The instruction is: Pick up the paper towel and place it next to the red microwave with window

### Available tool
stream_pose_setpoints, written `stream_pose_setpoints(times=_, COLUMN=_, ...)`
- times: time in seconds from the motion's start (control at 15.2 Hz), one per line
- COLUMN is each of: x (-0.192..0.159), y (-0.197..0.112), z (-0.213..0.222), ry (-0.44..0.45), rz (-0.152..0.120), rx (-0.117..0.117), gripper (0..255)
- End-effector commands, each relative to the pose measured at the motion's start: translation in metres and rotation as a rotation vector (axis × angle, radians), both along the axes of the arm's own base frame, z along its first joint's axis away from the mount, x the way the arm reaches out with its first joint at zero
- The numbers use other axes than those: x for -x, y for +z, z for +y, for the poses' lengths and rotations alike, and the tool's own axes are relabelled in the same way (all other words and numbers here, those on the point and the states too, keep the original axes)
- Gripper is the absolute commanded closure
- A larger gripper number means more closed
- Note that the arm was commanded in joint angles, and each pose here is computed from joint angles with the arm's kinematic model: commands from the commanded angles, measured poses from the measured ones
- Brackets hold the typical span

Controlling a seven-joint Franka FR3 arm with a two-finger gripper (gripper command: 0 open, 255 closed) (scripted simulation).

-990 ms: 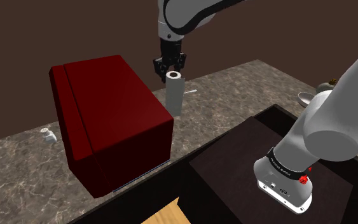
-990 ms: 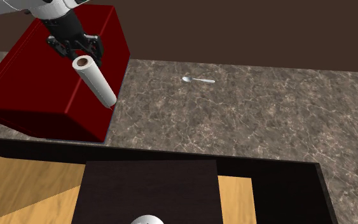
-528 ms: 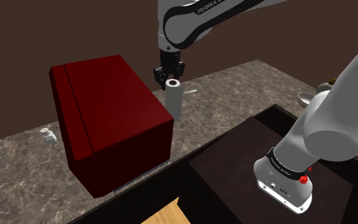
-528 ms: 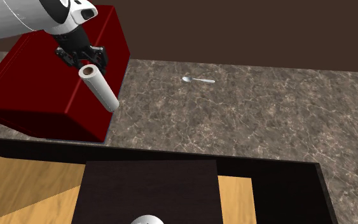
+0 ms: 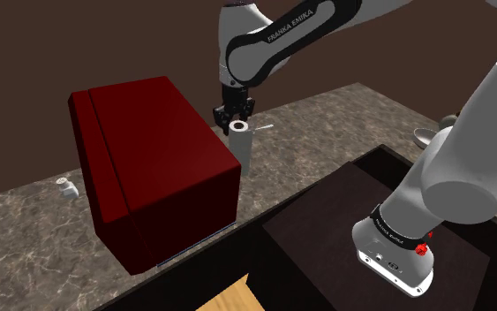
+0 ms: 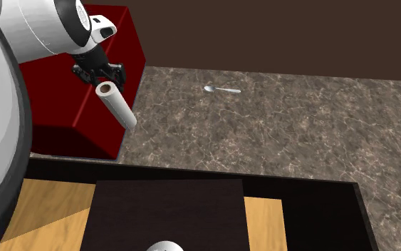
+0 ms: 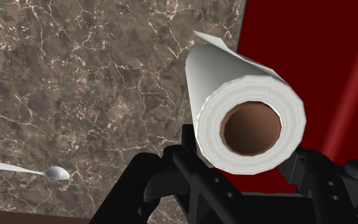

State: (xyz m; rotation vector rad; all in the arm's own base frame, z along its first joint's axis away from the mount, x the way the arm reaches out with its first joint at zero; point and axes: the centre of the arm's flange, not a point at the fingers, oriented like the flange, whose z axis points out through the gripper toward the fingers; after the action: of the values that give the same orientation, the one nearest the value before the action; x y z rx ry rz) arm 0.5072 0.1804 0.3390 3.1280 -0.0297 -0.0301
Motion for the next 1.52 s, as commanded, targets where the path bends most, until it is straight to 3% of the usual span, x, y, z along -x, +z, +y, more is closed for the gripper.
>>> stream_pose_setpoints(times=0.0, x=0.001, y=-0.012, z=-0.001, ry=0.000, rz=-0.001, rx=0.000, gripper=255)
stream_pose_setpoints(times=1.45, x=0.001, y=-0.128, z=-0.001, ry=0.000, rz=-0.001, rx=0.000, gripper=255)
